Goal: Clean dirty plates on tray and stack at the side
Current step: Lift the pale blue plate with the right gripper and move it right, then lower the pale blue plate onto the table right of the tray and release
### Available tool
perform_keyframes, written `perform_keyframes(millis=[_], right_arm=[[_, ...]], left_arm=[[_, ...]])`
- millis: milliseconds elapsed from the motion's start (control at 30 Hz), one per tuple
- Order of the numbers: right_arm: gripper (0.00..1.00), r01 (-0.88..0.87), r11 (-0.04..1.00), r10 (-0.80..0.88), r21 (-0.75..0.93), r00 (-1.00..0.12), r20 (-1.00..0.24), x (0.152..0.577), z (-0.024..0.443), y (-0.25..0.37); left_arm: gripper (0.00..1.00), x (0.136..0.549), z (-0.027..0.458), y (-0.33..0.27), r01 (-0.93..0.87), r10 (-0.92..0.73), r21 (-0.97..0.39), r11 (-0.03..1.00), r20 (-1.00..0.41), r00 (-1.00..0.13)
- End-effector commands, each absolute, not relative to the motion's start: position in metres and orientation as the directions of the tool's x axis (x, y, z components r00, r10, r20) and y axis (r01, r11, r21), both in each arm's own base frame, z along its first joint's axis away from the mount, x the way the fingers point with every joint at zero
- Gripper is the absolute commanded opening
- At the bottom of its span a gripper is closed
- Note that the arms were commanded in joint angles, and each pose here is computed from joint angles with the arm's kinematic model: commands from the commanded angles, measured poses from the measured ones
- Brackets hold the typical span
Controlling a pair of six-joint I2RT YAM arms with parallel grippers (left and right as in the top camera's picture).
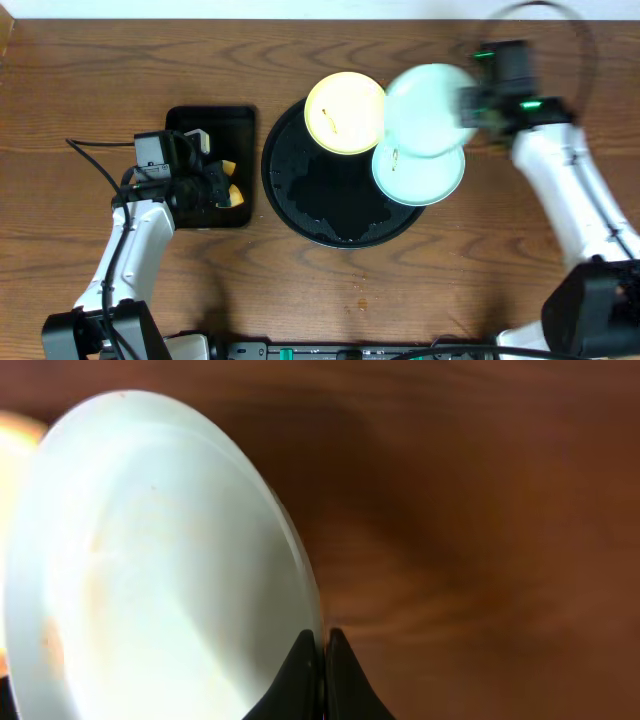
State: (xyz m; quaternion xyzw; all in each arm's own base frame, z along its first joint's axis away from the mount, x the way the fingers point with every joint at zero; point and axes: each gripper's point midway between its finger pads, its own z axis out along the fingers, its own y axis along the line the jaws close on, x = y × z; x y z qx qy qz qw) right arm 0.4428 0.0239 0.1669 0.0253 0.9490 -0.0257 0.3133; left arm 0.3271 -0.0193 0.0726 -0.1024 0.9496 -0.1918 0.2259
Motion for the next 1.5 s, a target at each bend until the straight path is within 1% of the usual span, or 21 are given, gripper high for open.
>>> perform_keyframes(millis=[0, 200, 367, 533, 667, 733, 767, 800, 833, 867, 900, 933, 1000, 1100, 1167, 1267, 1300, 1467], right_arm=[[0.01, 0.176, 0.978, 0.206, 0.108, -0.789, -0.580, 0.446, 0.165, -0.043], [0.01, 0.340, 0.923, 0.383, 0.181, -0.760, -0.526, 0.447, 0.123, -0.128], [0.01, 0.401, 0.885, 0.465, 0.237, -0.741, -0.484, 0.451, 0.079, -0.167], [0.01, 0.420, 0.873, 0.487, 0.247, -0.734, -0.472, 0.455, 0.052, -0.182], [0.01, 0.368, 0.891, 0.453, 0.265, -0.735, -0.505, 0.464, 0.057, -0.178], [0.01, 0.361, 0.891, 0.453, 0.274, -0.738, -0.500, 0.463, 0.058, -0.176], [0.05, 0.365, 0.890, 0.456, 0.274, -0.743, -0.490, 0.461, 0.056, -0.175], [0.15, 0.369, 0.888, 0.459, 0.274, -0.746, -0.483, 0.459, 0.055, -0.175], [0.31, 0.375, 0.887, 0.461, 0.270, -0.750, -0.474, 0.457, 0.054, -0.175], [0.43, 0.376, 0.887, 0.461, 0.267, -0.755, -0.467, 0.454, 0.053, -0.176], [0.51, 0.375, 0.888, 0.458, 0.266, -0.760, -0.461, 0.452, 0.053, -0.175], [0.54, 0.375, 0.888, 0.459, 0.267, -0.762, -0.457, 0.451, 0.053, -0.175], [0.56, 0.357, 0.887, 0.458, 0.292, -0.762, -0.459, 0.451, 0.062, -0.169], [0.54, 0.227, 0.882, 0.422, 0.414, -0.771, -0.477, 0.458, 0.095, -0.138], [0.54, 0.176, 0.873, 0.404, 0.456, -0.784, -0.470, 0.454, 0.116, -0.119], [0.55, 0.132, 0.885, 0.348, 0.446, -0.823, -0.448, 0.436, 0.143, -0.088], [0.55, 0.128, 0.902, 0.317, 0.413, -0.846, -0.429, 0.425, 0.149, -0.074], [0.59, 0.106, 0.935, 0.223, 0.339, -0.918, -0.328, 0.398, 0.144, -0.031]], left_arm=[[0.08, 0.328, 0.073, -0.020, -0.092, -0.269, -0.415, 0.905, -0.393, -0.879], [0.08, 0.328, 0.073, -0.020, -0.092, -0.269, -0.415, 0.905, -0.393, -0.879], [0.08, 0.328, 0.073, -0.020, -0.092, -0.269, -0.415, 0.905, -0.392, -0.879], [0.08, 0.328, 0.073, -0.020, -0.092, -0.269, -0.415, 0.905, -0.393, -0.879], [0.08, 0.328, 0.073, -0.020, -0.092, -0.269, -0.415, 0.905, -0.393, -0.879], [0.08, 0.328, 0.073, -0.020, -0.092, -0.269, -0.415, 0.905, -0.393, -0.879], [0.08, 0.328, 0.073, -0.020, -0.092, -0.269, -0.415, 0.905, -0.393, -0.879], [0.08, 0.328, 0.073, -0.020, -0.092, -0.269, -0.415, 0.905, -0.393, -0.879], [0.08, 0.328, 0.073, -0.020, -0.092, -0.269, -0.415, 0.905, -0.393, -0.879], [0.08, 0.328, 0.073, -0.020, -0.092, -0.269, -0.415, 0.905, -0.393, -0.879], [0.08, 0.328, 0.073, -0.020, -0.092, -0.269, -0.415, 0.905, -0.393, -0.879], [0.08, 0.328, 0.073, -0.020, -0.092, -0.269, -0.415, 0.905, -0.393, -0.879], [0.08, 0.328, 0.073, -0.020, -0.092, -0.269, -0.415, 0.905, -0.393, -0.879], [0.08, 0.328, 0.073, -0.020, -0.092, -0.269, -0.415, 0.905, -0.393, -0.879], [0.08, 0.328, 0.073, -0.020, -0.092, -0.269, -0.415, 0.905, -0.393, -0.879], [0.08, 0.328, 0.073, -0.020, -0.092, -0.269, -0.415, 0.905, -0.393, -0.879], [0.08, 0.328, 0.073, -0.020, -0.092, -0.269, -0.415, 0.905, -0.393, -0.879], [0.08, 0.327, 0.072, -0.020, -0.094, -0.270, -0.415, 0.905, -0.389, -0.881]])
